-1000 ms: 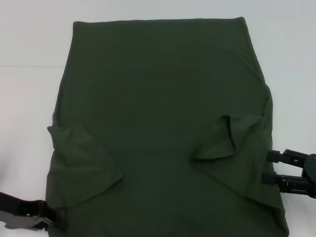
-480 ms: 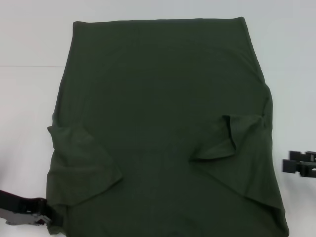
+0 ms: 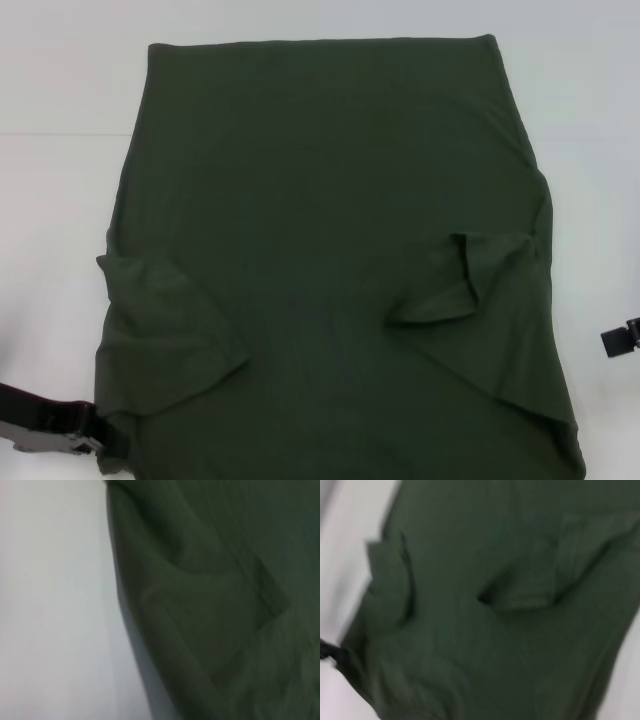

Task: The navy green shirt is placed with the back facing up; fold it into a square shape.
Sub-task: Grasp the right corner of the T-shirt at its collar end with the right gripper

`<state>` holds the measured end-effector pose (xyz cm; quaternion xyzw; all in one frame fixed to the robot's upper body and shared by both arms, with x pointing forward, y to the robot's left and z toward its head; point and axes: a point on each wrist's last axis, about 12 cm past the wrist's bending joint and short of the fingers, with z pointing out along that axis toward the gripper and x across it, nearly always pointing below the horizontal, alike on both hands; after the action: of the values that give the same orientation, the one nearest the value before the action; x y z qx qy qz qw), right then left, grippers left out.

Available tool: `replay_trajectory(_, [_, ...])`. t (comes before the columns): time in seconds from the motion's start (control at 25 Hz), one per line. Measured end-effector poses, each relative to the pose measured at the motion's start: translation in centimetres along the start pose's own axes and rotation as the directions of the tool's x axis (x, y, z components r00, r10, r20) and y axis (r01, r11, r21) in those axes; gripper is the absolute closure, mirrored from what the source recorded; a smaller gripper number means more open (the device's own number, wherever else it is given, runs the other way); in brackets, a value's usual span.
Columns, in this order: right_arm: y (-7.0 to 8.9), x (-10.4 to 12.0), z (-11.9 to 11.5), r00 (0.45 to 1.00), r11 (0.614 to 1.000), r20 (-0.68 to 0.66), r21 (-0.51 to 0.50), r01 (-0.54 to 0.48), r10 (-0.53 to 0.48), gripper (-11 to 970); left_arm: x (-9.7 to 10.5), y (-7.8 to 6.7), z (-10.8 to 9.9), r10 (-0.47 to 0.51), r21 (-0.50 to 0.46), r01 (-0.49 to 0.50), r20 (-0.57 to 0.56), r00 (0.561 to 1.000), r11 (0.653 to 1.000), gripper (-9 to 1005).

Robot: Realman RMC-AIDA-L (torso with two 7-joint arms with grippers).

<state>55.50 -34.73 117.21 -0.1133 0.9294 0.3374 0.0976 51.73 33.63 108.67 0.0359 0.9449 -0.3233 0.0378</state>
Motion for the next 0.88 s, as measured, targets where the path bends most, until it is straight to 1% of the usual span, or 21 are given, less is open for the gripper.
replay_trajectory(0.2, [2.0,-2.5,1.5,0.989,0.99,-0.143,0.125,0.061,-0.043,44,-0.1,-0.1,-0.1,0.008,0.003,-0.008,0.001,1.0,1.0,953])
replay_trajectory(0.36, [3.1,-3.6,3.2,0.977,0.978,-0.201,0.173,0.112,-0.076,44,-0.2,-0.1,0.0,0.01,0.0,-0.011,0.004,1.0,1.0,953])
replay_trajectory(0.56, [4.0,-4.2,5.4,0.961,0.957,-0.257,0.236,0.165,-0.103,43,-0.2,-0.1,0.0,0.01,0.0,-0.01,0.004,1.0,1.0,952])
replay_trajectory(0.76, [4.7,-4.1,7.7,0.945,0.948,-0.307,0.249,0.199,-0.117,44,0.0,-0.1,0.1,0.006,0.001,-0.006,0.004,1.0,1.0,952])
replay_trajectory(0.88, [4.9,-3.7,9.0,0.934,0.939,-0.337,0.269,0.215,-0.117,46,0.0,0.0,0.1,0.006,0.0,-0.006,0.006,1.0,1.0,952])
